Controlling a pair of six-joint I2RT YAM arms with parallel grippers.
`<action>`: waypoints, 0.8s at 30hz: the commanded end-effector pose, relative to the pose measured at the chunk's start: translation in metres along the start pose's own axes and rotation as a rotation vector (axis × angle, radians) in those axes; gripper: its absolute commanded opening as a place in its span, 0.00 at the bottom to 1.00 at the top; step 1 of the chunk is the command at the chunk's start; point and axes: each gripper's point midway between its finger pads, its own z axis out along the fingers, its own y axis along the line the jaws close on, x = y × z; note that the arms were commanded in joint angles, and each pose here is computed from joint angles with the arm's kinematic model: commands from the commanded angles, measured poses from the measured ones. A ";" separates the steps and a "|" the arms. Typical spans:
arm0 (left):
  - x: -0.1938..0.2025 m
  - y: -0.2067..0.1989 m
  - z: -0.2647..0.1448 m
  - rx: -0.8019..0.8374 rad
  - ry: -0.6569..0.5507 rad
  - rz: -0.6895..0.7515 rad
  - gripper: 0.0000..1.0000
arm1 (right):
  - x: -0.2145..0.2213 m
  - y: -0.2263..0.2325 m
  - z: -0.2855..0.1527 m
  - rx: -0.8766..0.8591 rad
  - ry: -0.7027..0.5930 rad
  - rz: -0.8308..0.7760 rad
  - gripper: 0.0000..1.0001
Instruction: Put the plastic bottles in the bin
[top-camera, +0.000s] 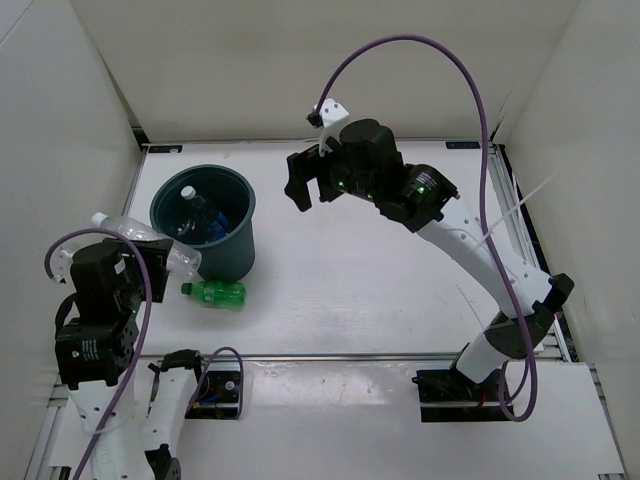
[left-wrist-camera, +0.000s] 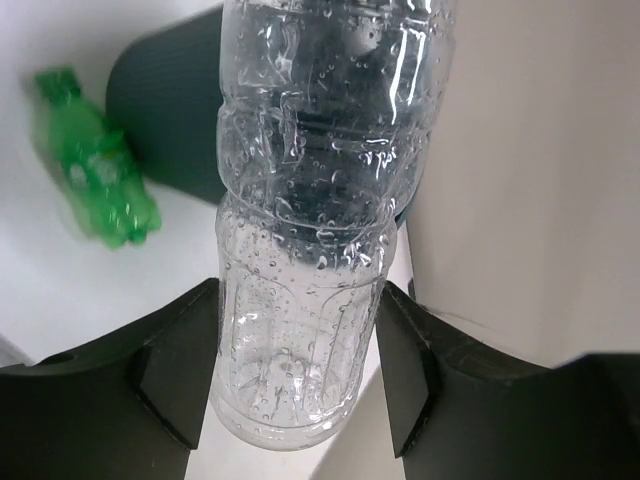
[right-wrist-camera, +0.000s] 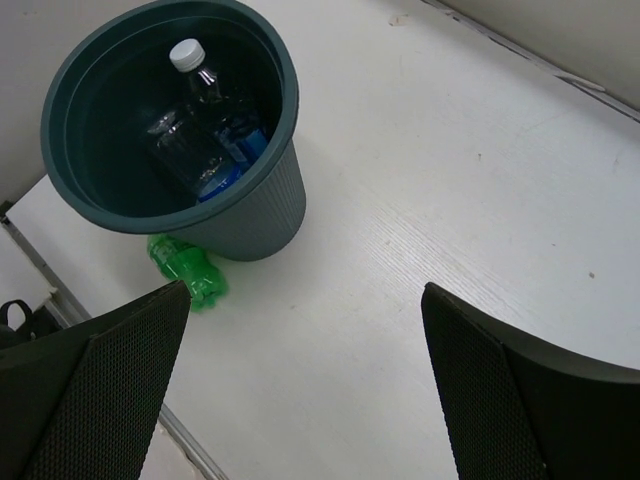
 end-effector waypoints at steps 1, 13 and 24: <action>-0.027 -0.029 0.013 0.075 -0.125 0.165 0.60 | -0.017 -0.008 -0.015 0.011 -0.059 0.040 1.00; -0.051 -0.068 0.116 -0.068 -0.237 0.425 0.69 | -0.013 -0.003 -0.013 -0.027 -0.041 0.074 1.00; -0.038 -0.049 0.060 0.016 -0.257 0.411 1.00 | -0.002 -0.015 -0.019 0.004 -0.028 0.080 1.00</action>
